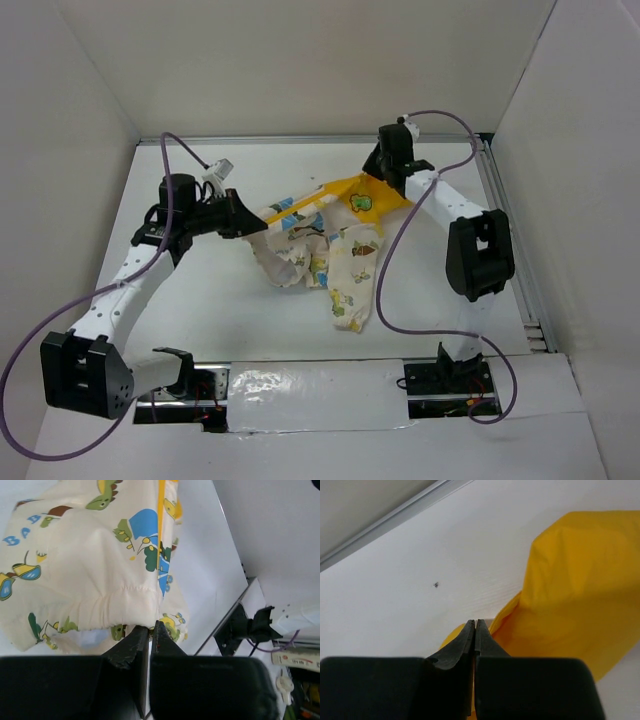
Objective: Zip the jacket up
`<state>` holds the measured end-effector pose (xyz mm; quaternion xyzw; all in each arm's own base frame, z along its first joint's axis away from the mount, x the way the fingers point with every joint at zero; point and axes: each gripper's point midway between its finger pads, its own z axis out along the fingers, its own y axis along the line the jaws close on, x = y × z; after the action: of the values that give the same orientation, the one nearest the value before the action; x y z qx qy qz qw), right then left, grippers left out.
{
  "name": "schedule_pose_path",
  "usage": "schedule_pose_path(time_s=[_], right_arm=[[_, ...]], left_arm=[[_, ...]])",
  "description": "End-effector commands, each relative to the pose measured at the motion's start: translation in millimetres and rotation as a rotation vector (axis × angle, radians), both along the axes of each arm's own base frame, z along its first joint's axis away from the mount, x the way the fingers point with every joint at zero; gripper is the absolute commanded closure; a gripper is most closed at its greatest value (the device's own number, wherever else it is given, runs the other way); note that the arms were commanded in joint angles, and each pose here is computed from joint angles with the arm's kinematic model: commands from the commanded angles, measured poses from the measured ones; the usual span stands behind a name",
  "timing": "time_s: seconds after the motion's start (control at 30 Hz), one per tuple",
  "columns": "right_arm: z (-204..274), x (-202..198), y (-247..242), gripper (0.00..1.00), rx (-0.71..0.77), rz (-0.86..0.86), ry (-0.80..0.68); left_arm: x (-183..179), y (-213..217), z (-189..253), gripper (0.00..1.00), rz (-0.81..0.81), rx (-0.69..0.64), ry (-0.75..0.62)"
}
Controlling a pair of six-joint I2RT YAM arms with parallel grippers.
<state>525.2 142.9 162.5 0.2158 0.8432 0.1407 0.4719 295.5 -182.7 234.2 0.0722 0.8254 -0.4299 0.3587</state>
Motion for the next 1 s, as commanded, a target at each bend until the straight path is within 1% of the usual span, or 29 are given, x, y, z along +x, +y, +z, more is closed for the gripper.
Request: schedule_pose_path(time_s=[0.0, 0.03, 0.07, 0.1, 0.13, 0.2, 0.23, 0.27, 0.3, 0.33, 0.37, 0.43, 0.47, 0.5, 0.53, 0.57, 0.6, 0.63, 0.67, 0.7, 0.73, 0.77, 0.8, 0.83, 0.87, 0.9, 0.93, 0.97], right_arm=[[14, 40, -153, 1.0, -0.195, -0.376, -0.042], [22, 45, -166, 1.0, -0.198, -0.406, -0.052], [19, 46, -188, 1.0, -0.21, -0.442, -0.038], [21, 46, -197, 1.0, -0.212, -0.456, -0.038], [26, 44, -220, 1.0, -0.207, -0.493, -0.043], [38, 41, -232, 1.0, -0.2, -0.51, -0.065], [47, 34, -234, 1.0, -0.193, -0.506, -0.086], [51, 32, -227, 1.0, -0.175, -0.448, -0.101], [65, 33, -221, 1.0, -0.161, -0.413, -0.167], [68, 21, -213, 1.0, -0.155, -0.364, -0.179], [69, 20, -194, 1.0, -0.129, -0.26, -0.186], [74, 7, -178, 1.0, -0.113, -0.176, -0.183], [65, 0, -167, 1.0, -0.086, -0.118, -0.163], [76, -8, -162, 1.0, -0.078, -0.103, -0.189], [78, -13, -158, 1.0, -0.074, -0.083, -0.197], [79, -17, -154, 1.0, -0.076, -0.066, -0.201], [75, -24, -144, 0.99, -0.057, -0.029, -0.189], [84, -30, -142, 0.96, -0.051, -0.022, -0.201], [82, -36, -138, 0.93, -0.039, -0.017, -0.179], [84, -41, -136, 0.87, -0.032, -0.015, -0.177], [95, -49, -133, 0.83, -0.017, -0.013, -0.198], [91, -56, -131, 0.63, -0.007, -0.007, -0.191], [107, -65, -129, 0.48, 0.003, 0.001, -0.23], [112, -72, -126, 0.08, 0.016, 0.005, -0.244], [107, -81, -125, 0.0, 0.02, 0.008, -0.235], [124, -93, -124, 0.0, 0.024, 0.008, -0.274], [126, -100, -125, 0.0, 0.033, -0.007, -0.272], [122, -108, -125, 0.0, 0.036, -0.017, -0.259]], left_arm=[[-12, 20, 4, 1.0, 0.056, -0.031, 0.065], [-8, 28, 4, 1.0, 0.092, -0.023, 0.063], [-3, 35, -1, 1.0, 0.135, -0.004, 0.075], [1, 43, -2, 1.0, 0.165, 0.006, 0.076], [4, 49, -3, 1.0, 0.193, 0.016, 0.081], [10, 58, -8, 1.0, 0.233, 0.03, 0.081], [13, 62, -10, 1.0, 0.244, 0.032, 0.079], [16, 67, -13, 1.0, 0.24, 0.024, 0.087], [20, 69, -13, 1.0, 0.229, 0.017, 0.07], [23, 69, -14, 1.0, 0.22, 0.01, 0.068], [28, 69, -19, 1.0, 0.205, 0.01, 0.073], [37, 68, -15, 1.0, 0.195, 0.004, 0.062], [44, 71, -23, 1.0, 0.208, 0.009, 0.091], [50, 77, -27, 1.0, 0.244, 0.031, 0.106], [55, 79, -25, 1.0, 0.245, 0.044, 0.095], [62, 80, -31, 1.0, 0.248, 0.049, 0.118], [65, 82, -32, 0.71, 0.261, 0.054, 0.141], [67, 85, -31, 0.57, 0.286, 0.059, 0.19], [70, 87, -38, 0.37, 0.298, 0.062, 0.232], [70, 88, -38, 0.01, 0.307, 0.06, 0.253], [68, 91, -41, 0.01, 0.33, 0.066, 0.291], [67, 94, -36, 0.01, 0.35, 0.057, 0.297], [65, 96, -34, 0.01, 0.368, 0.057, 0.301], [63, 101, -33, 0.01, 0.414, 0.069, 0.317], [59, 106, -20, 0.01, 0.45, 0.069, 0.293], [56, 110, -16, 0.01, 0.49, 0.074, 0.301], [51, 118, -4, 0.01, 0.555, 0.083, 0.297], [47, 121, 3, 0.01, 0.58, 0.085, 0.289]])
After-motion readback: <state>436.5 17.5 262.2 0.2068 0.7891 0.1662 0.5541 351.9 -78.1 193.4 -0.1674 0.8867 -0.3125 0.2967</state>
